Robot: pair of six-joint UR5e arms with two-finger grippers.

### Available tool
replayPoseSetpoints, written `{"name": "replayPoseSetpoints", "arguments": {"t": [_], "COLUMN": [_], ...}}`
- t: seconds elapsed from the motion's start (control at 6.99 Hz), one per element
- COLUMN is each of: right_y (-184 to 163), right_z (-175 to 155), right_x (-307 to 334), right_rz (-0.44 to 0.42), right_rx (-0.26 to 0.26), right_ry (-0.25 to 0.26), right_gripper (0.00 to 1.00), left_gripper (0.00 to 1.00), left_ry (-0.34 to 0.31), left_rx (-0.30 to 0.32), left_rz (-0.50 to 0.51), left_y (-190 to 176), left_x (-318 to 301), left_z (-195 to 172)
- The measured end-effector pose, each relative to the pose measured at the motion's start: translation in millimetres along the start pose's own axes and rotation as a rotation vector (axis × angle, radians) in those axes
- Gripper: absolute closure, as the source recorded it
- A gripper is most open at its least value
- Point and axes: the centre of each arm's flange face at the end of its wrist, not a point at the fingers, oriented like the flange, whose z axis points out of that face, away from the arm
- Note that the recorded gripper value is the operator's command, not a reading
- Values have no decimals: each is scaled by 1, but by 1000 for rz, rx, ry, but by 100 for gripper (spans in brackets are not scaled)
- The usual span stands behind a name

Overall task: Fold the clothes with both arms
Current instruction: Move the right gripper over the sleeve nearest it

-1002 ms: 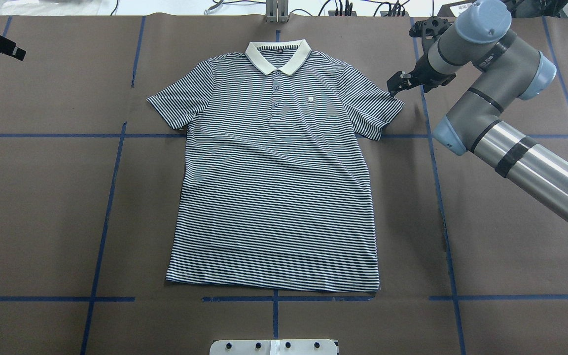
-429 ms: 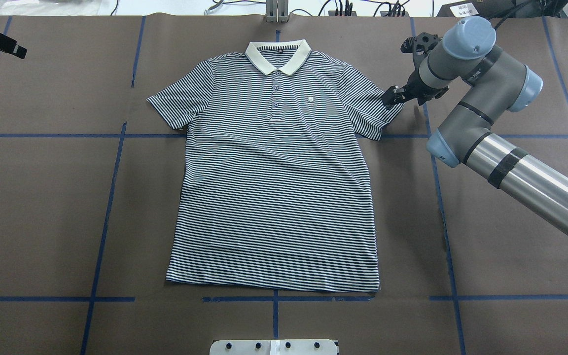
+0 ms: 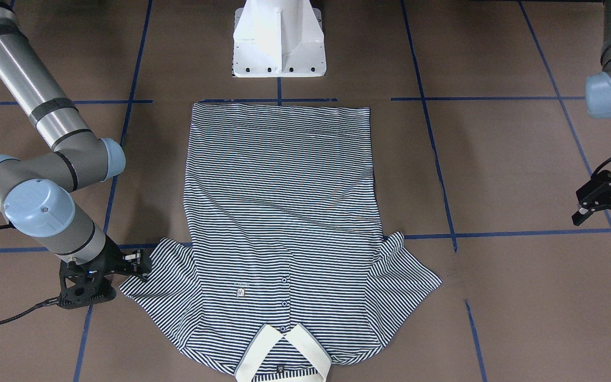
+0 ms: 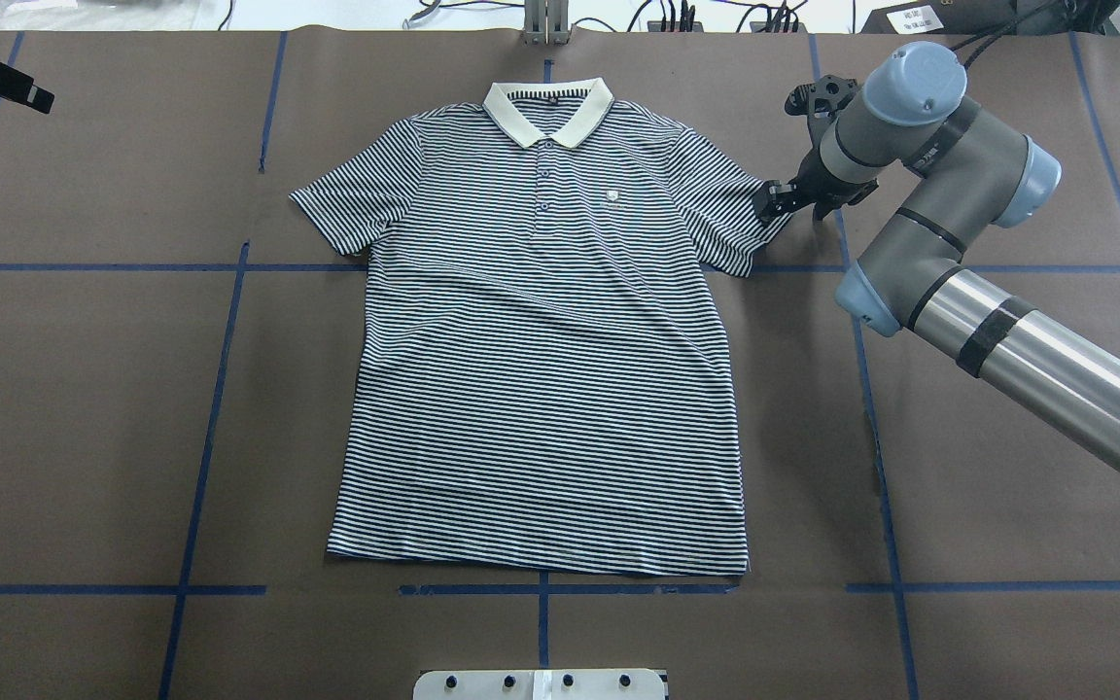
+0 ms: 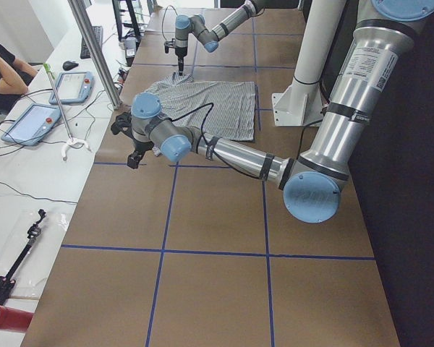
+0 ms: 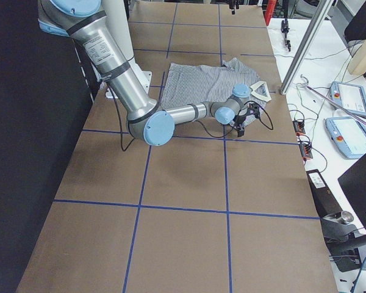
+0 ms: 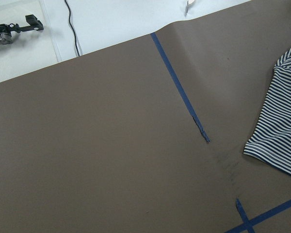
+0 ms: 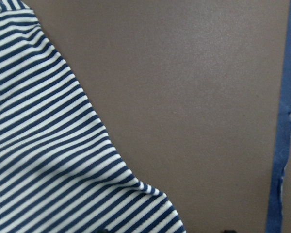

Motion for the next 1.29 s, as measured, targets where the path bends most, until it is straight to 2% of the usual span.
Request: {"name": "replayPoseSetpoints", "arguments": {"t": [0.14, 1.0, 1.29], "right_y": [-1, -9, -15], "right_z": [0, -10, -30], "right_x": [0, -17, -36], "right_rz": [-2, -18, -26], "right_rx": [-1, 17, 47], "right_ry": [1, -17, -52], "right_gripper": [100, 100, 100], "left_gripper": [0, 0, 0], "left_ry": [1, 0, 0], "left_rx": [1, 1, 1], "left_rz": [1, 1, 1], "left_y": [0, -1, -2], "left_x": [1, 1, 1], "left_z": [0, -1, 0]}}
